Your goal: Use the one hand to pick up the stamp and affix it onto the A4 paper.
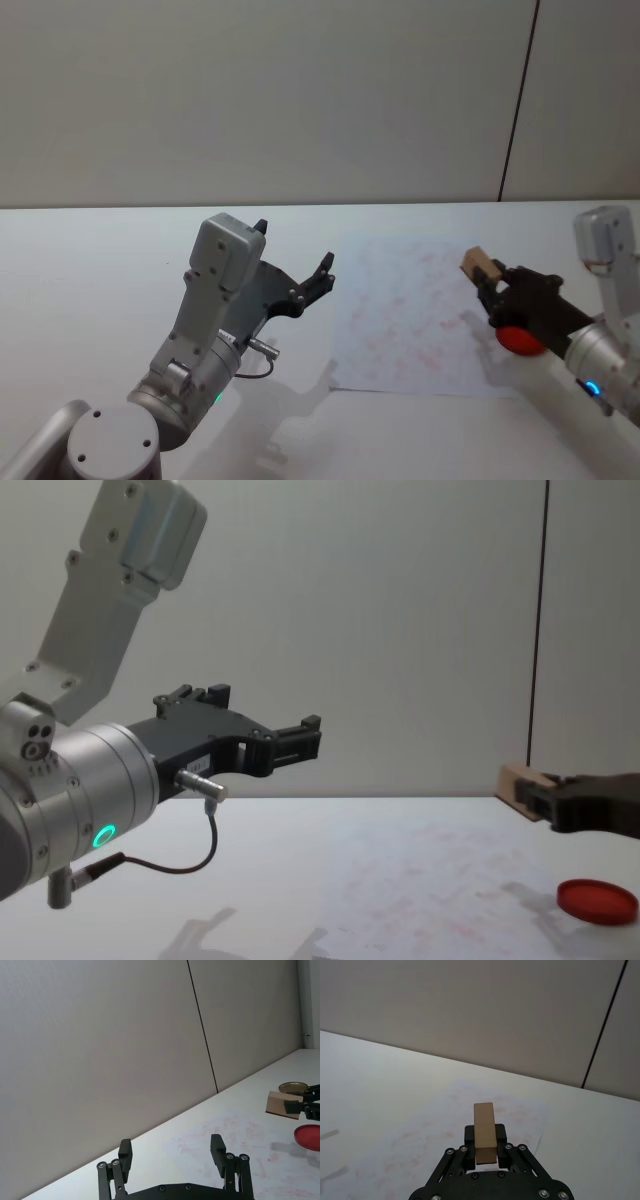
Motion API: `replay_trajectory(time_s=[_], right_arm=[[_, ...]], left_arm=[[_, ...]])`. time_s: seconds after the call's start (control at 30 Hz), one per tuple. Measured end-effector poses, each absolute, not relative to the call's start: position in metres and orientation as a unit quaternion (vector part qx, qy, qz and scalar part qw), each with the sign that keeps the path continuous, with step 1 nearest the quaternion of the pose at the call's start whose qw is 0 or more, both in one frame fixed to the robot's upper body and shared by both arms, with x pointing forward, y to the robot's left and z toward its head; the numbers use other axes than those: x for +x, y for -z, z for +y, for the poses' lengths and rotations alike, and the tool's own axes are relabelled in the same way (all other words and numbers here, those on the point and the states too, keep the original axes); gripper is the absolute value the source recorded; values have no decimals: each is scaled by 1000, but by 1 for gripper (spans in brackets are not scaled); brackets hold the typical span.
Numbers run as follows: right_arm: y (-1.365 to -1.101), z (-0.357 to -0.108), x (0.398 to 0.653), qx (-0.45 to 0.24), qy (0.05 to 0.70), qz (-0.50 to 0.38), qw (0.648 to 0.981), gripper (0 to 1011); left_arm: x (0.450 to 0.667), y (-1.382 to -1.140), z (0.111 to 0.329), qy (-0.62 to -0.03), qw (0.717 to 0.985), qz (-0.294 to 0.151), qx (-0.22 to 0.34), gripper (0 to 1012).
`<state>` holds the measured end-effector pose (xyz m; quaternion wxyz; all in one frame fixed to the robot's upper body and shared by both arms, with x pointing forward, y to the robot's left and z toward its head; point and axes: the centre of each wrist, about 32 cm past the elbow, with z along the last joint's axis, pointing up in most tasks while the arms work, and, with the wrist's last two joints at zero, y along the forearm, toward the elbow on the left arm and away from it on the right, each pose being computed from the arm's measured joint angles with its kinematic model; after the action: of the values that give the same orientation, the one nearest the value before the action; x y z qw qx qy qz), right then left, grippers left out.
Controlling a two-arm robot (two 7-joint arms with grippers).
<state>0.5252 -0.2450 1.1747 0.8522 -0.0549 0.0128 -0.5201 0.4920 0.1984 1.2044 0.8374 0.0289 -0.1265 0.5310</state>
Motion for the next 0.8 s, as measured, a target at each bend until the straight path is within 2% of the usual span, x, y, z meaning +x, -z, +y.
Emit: replay_trajectory(time_s=[0.4, 0.8], right_arm=[[-1167, -267, 523, -81, 545, 10, 834, 219], [-1155, -279, 520, -104, 554, 23, 826, 219]], left_arm=[[492, -1204, 198, -531, 837, -126, 29, 993], [492, -1204, 198, -531, 837, -126, 29, 993]])
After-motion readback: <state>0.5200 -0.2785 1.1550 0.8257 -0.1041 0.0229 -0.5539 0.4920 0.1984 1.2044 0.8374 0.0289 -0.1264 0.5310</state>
